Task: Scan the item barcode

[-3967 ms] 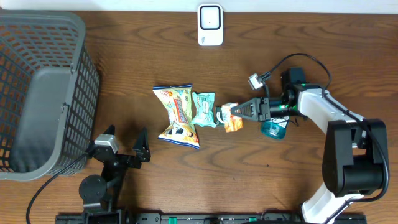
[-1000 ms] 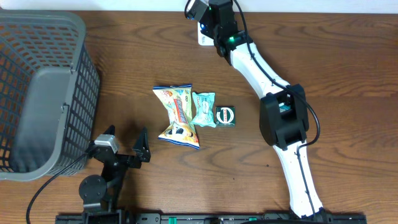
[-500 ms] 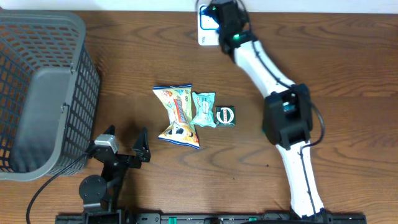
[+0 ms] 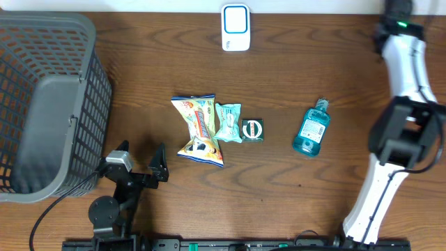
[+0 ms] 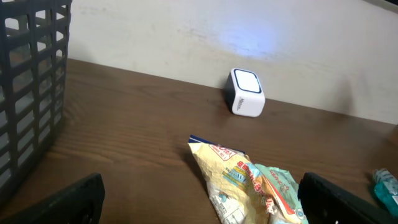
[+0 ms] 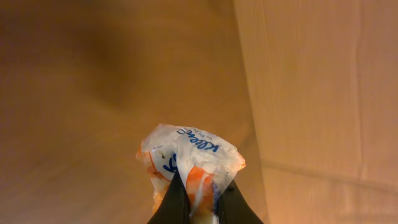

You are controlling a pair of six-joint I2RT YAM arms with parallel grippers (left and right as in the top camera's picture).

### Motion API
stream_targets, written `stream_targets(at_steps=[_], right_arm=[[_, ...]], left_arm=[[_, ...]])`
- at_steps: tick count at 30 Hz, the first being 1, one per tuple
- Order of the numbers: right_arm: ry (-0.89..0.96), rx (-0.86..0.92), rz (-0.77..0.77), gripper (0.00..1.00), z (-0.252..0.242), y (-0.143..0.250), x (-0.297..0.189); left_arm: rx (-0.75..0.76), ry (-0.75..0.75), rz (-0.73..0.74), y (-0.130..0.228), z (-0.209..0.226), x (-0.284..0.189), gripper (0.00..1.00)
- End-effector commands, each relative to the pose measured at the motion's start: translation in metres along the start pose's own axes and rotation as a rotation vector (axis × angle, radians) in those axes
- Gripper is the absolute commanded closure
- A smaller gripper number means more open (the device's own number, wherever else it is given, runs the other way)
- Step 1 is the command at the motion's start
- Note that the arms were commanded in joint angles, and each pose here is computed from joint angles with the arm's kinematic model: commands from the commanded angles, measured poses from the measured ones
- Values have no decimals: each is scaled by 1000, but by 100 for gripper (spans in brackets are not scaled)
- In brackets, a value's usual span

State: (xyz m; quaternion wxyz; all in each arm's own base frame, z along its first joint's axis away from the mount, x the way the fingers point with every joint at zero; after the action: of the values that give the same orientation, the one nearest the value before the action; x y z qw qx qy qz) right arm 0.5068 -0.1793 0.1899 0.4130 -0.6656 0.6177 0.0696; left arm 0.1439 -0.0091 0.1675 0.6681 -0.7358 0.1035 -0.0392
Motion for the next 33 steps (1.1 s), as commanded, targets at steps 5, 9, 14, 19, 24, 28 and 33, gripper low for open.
stream_targets(at_steps=[5,9,14,19,24,28,33], right_arm=[[79,120,170,99,-62,54,80],[109,169,246,98,-89,85,112],[126,319,290,82,-114,108,133],[133,450,287,38,-125,109,130],[-57,584,198,1,-130,80,91],[-377,627,43,1,-138,44,27],[-738,713,-120,1,-152,15,-79]], left_arm=[[-10,9,43,11,0,1,2],[-10,9,43,11,0,1,2],[-10,9,43,11,0,1,2],[-10,9,43,11,0,1,2],[-10,9,43,11,0,1,2],[-10,9,43,11,0,1,2],[-10,9,43,11,0,1,2]])
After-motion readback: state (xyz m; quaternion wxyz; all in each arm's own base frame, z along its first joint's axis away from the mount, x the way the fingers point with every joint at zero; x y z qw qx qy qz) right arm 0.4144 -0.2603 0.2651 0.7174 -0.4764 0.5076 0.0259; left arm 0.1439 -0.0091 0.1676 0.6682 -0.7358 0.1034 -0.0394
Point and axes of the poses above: each gripper's point midway between its finger pads, its own x axis out along the fingers, its own z axis along the line the jaws close on, y = z × x, the point moved 10 cm from there along -x, back along the fingers, and after that the axes turned 11 degrees about x, right-handed, at the moved point
